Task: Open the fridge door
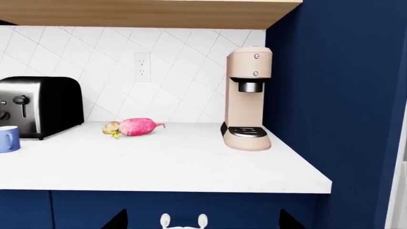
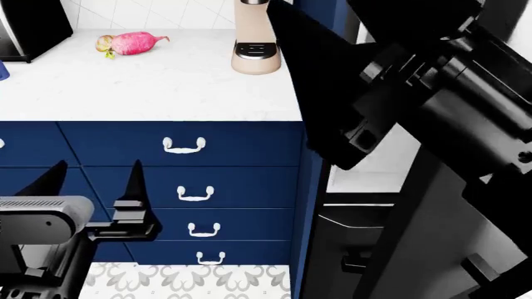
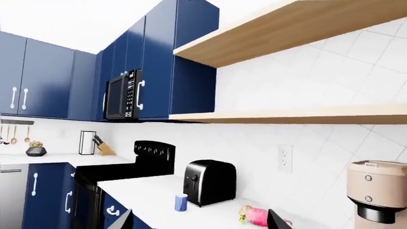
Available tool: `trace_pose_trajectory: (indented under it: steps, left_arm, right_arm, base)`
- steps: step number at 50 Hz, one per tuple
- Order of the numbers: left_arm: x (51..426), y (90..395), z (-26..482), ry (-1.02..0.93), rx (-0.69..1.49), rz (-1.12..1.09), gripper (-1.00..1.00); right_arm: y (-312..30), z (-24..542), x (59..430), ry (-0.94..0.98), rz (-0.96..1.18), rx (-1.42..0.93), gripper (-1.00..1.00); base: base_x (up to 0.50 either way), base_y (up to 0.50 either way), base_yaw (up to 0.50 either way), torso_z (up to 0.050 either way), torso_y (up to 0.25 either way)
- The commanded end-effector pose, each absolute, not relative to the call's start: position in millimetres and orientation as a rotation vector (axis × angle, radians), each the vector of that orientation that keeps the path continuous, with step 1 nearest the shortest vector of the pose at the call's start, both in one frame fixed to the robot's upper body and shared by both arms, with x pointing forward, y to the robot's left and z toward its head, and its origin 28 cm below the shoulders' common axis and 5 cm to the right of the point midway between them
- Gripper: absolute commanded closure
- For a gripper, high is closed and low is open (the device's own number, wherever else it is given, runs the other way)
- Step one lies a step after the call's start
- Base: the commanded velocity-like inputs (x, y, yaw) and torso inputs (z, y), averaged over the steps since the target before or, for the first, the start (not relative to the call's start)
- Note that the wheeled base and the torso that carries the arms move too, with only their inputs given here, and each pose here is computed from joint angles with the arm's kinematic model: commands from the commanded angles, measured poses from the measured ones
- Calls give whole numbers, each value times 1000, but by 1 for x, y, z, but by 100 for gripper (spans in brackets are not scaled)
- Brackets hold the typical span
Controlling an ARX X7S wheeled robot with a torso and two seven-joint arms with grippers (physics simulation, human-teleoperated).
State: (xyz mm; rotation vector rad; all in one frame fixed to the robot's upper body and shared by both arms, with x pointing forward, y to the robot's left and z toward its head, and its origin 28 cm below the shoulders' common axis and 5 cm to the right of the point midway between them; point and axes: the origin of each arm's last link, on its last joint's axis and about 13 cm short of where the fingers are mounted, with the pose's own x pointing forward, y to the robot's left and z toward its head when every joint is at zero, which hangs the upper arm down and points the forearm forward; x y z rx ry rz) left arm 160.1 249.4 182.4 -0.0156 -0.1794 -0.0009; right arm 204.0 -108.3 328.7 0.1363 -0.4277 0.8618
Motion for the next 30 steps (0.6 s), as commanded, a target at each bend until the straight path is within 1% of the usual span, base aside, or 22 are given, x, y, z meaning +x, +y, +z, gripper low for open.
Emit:
trace_pose_trajectory:
  steps: [1, 5, 7, 10, 30]
  left_arm:
    - [161, 249, 182, -176, -16, -5, -100]
    - [161, 248, 182, -175, -17, -6, -100]
    - [160, 249, 181, -173, -20, -8, -100]
    - [159, 249, 180, -171, -21, -9, -100]
    - [161, 248, 180, -165, -28, -11, -100]
  right_arm:
    - [-92, 337, 221, -382, 781, 224, -100]
    - [-89, 339, 223, -370, 753, 262, -100]
    - [-87, 341, 224, -370, 646, 321, -100]
    - [-86, 342, 224, -374, 583, 350, -100]
    - [-88, 345, 224, -411, 456, 416, -100]
  base:
    - [0, 0, 0, 0, 0]
    - [0, 0, 0, 0, 0]
    - [0, 0, 0, 0, 0]
    - [0, 0, 0, 0, 0]
    - [0, 0, 0, 0, 0]
